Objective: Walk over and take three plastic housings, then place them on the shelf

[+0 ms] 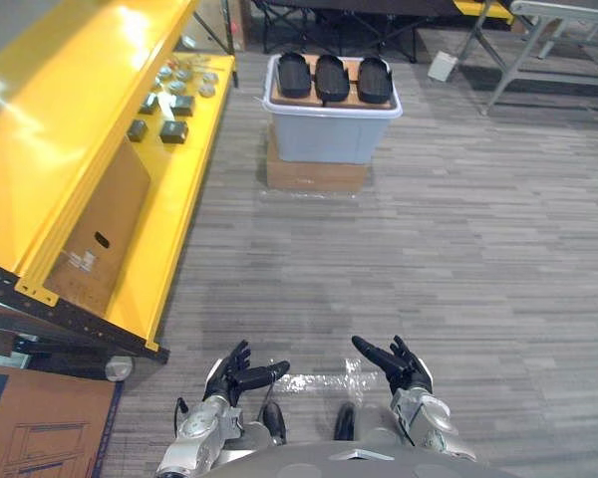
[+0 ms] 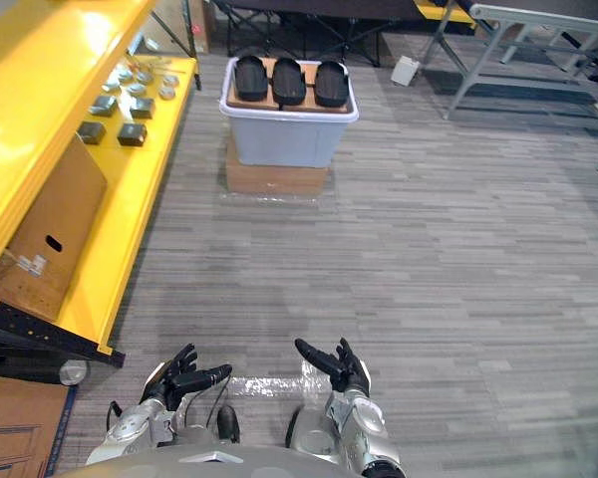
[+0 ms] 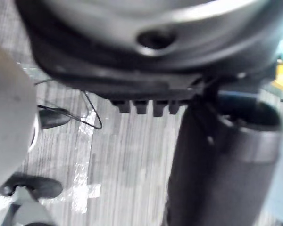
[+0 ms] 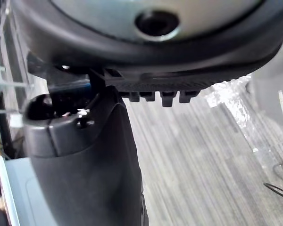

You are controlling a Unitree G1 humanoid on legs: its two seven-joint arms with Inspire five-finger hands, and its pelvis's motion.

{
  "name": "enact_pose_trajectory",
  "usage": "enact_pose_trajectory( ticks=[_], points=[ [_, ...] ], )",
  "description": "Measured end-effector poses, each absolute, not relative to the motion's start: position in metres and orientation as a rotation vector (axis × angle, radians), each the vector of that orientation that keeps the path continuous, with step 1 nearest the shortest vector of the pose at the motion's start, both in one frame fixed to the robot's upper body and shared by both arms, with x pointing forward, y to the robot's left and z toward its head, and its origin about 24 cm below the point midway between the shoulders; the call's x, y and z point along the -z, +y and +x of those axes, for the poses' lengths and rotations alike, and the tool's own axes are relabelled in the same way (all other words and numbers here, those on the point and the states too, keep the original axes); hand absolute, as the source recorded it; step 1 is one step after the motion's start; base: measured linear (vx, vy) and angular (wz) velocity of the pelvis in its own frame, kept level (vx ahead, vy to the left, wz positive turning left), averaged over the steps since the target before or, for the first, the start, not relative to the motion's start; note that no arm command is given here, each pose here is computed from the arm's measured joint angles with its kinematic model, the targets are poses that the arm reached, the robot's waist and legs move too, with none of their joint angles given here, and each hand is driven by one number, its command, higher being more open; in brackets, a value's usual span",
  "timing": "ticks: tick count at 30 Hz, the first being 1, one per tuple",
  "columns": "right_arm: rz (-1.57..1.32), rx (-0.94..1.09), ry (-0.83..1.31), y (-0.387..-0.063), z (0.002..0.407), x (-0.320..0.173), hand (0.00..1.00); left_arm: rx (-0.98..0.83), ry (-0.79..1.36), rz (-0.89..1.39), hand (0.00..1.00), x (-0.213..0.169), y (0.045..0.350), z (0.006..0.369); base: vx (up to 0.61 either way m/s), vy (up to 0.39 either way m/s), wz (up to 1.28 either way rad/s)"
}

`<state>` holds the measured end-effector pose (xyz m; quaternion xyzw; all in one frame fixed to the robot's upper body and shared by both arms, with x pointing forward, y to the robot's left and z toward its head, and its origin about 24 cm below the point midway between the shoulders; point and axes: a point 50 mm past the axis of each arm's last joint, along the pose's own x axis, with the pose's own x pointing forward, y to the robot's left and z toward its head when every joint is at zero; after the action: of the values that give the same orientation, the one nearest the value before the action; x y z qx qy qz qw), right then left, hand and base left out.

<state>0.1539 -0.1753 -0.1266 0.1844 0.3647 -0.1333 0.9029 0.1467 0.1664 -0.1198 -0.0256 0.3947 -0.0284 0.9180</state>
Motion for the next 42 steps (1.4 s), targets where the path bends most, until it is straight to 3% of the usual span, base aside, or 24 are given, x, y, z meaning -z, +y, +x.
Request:
enact_pose_trajectory(
  ticks=[9, 13, 16, 24, 35, 42],
  points=[
    [0.416, 0.335, 0.785, -0.181, 0.114, 0.134, 1.00, 0.231, 0.857, -0.104, 1.00, 0.120, 0.145, 0.144, 0.23, -0.045, 0.00],
    [0.361, 0.308, 0.770, -0.200, 0.117, 0.131, 1.00, 0.154, 0.950, -0.114, 1.00, 0.132, 0.145, 0.126, 0.49, -0.227, 0.01],
    [0.299, 0.265, 0.746, -0.209, 0.132, 0.126, 1.00, 0.058, 0.886, -0.218, 1.00, 0.128, 0.144, 0.136, 0.52, -0.205, -0.16],
    [0.175, 0.113, 0.679, -0.197, 0.175, 0.113, 1.00, 0.004, 0.751, -0.318, 1.00, 0.116, 0.145, 0.150, 0.45, -0.036, -0.56],
    [0.208, 0.116, 0.783, -0.177, 0.154, 0.131, 1.00, -0.110, 0.796, -0.218, 1.00, 0.123, 0.181, 0.148, 0.45, 0.178, -0.05],
    [0.208, 0.129, 0.693, -0.177, 0.168, 0.122, 1.00, -0.114, 0.828, -0.204, 1.00, 0.125, 0.180, 0.151, 0.28, -0.078, 0.21]
  ],
)
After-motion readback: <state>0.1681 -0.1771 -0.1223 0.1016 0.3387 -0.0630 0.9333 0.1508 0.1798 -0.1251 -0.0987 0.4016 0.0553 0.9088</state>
